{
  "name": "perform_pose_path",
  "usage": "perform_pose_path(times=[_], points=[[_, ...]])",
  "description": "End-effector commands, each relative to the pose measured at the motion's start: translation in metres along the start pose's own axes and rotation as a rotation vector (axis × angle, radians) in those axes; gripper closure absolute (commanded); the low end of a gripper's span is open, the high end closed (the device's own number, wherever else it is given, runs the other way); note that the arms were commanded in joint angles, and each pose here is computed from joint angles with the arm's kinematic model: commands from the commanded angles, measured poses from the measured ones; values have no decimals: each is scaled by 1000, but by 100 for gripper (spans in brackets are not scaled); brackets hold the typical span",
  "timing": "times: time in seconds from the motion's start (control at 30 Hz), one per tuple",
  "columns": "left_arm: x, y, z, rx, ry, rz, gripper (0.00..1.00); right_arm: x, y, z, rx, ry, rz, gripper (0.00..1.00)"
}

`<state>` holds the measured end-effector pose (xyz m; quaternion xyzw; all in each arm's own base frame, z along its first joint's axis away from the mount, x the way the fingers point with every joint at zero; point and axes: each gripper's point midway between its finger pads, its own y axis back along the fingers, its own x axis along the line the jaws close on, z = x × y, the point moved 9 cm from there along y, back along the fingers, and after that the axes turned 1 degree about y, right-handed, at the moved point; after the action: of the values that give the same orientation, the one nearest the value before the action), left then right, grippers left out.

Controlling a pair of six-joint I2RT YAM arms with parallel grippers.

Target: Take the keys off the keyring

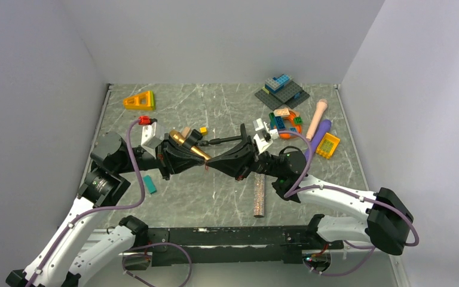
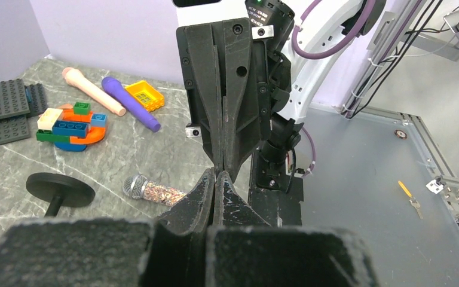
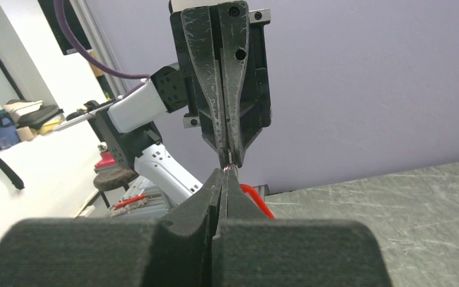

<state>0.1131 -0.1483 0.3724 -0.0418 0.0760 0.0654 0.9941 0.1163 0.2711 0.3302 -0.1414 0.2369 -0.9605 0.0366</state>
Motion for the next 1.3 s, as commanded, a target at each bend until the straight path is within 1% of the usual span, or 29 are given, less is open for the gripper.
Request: perform_pose_path(times=[0.0,0.07,0.1,0.17,0.23,0.3,0.4,0.47,0.63,0.73,0.77,0.9,1.03,1.13,1.17,1.27], points=[[1,0,0,-12,-8,2,100,9,-5,14,-83,35,54,100],[1,0,1,-12,-8,5,100,9,-5,14,-80,36,51,100],[1,0,0,-12,-8,5,100,9,-5,14,-78,37,50,95],[1,0,1,-14,-10,7,100,10,-5,15,-76,41,49,80],[1,1,1,-15,-11,7,100,11,-4,16,-66,42,47,58],[1,1,1,-15,-10,4,100,12,-4,17,-50,45,46,41],[1,1,1,-16,-10,2,100,13,-3,17,-14,51,26,23],[1,1,2,-16,-9,3,100,13,-4,20,23,61,10,19],[2,0,1,-10,-6,-3,100,9,-5,34,171,148,-108,17],[3,0,-1,0,-3,-6,100,1,0,33,303,162,-218,17],[4,-1,-1,6,2,-6,100,0,2,33,327,169,-239,17],[9,-5,-4,28,30,-13,100,4,10,31,380,178,-251,18],[13,-9,-7,44,61,-34,100,7,16,31,423,183,-253,23],[14,-10,-9,47,71,-50,100,8,18,29,434,181,-249,29],[14,-11,-9,49,76,-63,100,8,18,30,424,182,-246,32],[14,-12,-9,52,83,-68,100,7,17,28,410,183,-240,40]])
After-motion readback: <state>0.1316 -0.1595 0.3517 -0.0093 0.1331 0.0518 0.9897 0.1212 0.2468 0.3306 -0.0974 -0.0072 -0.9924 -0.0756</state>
